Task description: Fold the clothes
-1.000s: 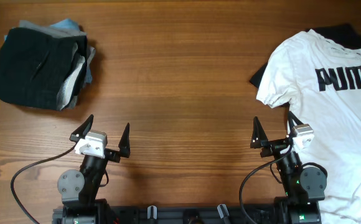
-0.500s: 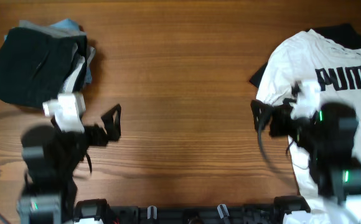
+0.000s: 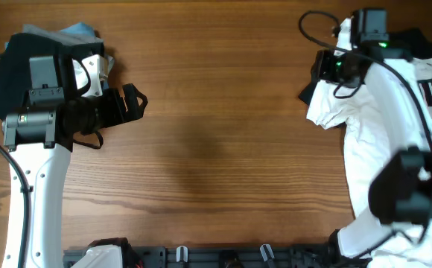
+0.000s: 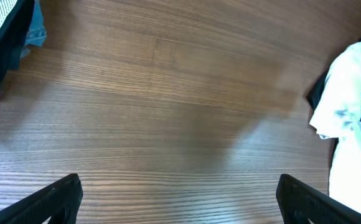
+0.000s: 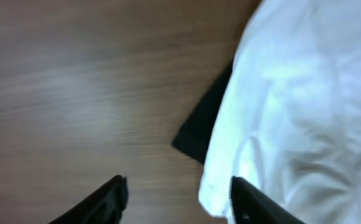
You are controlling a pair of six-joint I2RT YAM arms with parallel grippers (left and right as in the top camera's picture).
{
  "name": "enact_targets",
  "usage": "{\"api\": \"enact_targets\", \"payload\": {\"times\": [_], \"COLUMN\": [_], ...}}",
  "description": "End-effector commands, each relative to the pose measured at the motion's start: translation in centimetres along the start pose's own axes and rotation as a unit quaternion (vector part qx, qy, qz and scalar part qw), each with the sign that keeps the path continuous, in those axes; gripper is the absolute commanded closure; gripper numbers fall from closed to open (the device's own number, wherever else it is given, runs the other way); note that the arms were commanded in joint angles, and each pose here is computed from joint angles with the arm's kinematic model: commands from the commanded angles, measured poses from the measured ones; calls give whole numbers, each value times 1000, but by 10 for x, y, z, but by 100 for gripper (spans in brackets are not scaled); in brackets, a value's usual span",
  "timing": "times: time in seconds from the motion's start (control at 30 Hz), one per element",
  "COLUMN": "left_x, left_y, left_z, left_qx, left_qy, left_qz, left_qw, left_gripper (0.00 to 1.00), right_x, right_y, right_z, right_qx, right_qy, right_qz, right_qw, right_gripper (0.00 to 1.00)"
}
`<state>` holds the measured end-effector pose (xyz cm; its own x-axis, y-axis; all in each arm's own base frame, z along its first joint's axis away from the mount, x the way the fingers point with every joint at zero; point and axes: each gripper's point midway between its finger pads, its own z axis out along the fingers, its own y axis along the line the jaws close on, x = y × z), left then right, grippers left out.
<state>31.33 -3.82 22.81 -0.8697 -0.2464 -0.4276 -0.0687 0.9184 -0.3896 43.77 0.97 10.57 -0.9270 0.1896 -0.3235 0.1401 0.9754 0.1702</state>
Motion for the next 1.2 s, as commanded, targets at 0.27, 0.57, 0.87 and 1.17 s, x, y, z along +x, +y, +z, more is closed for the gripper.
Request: {"api": "enact_targets", "payload": {"times": [0.27, 0.57, 0.87, 1.17], "left_x": [-6, -6, -5, -43], "left_y": [-9, -9, -11, -29], "left_z": [-6, -6, -8, -130], "left_qx": [15, 15, 18, -6], "left_qy": [-10, -10, -10, -224], "left_qz": [6, 6, 6, 34], "left_qw": [1000, 1000, 1000, 974], "left_gripper": [0, 0, 8, 10], "right_x": [20, 22, -39, 188], "right_y": [-40, -73, -55, 306], "right_z": [86, 68, -107, -224], "right_qx": [81, 105, -48, -396], "right_qy": [64, 68, -134, -48], "right_qz": [74, 103, 26, -407], "right_qw": [992, 987, 989, 822], "right_gripper": [53, 96, 96, 38]}}
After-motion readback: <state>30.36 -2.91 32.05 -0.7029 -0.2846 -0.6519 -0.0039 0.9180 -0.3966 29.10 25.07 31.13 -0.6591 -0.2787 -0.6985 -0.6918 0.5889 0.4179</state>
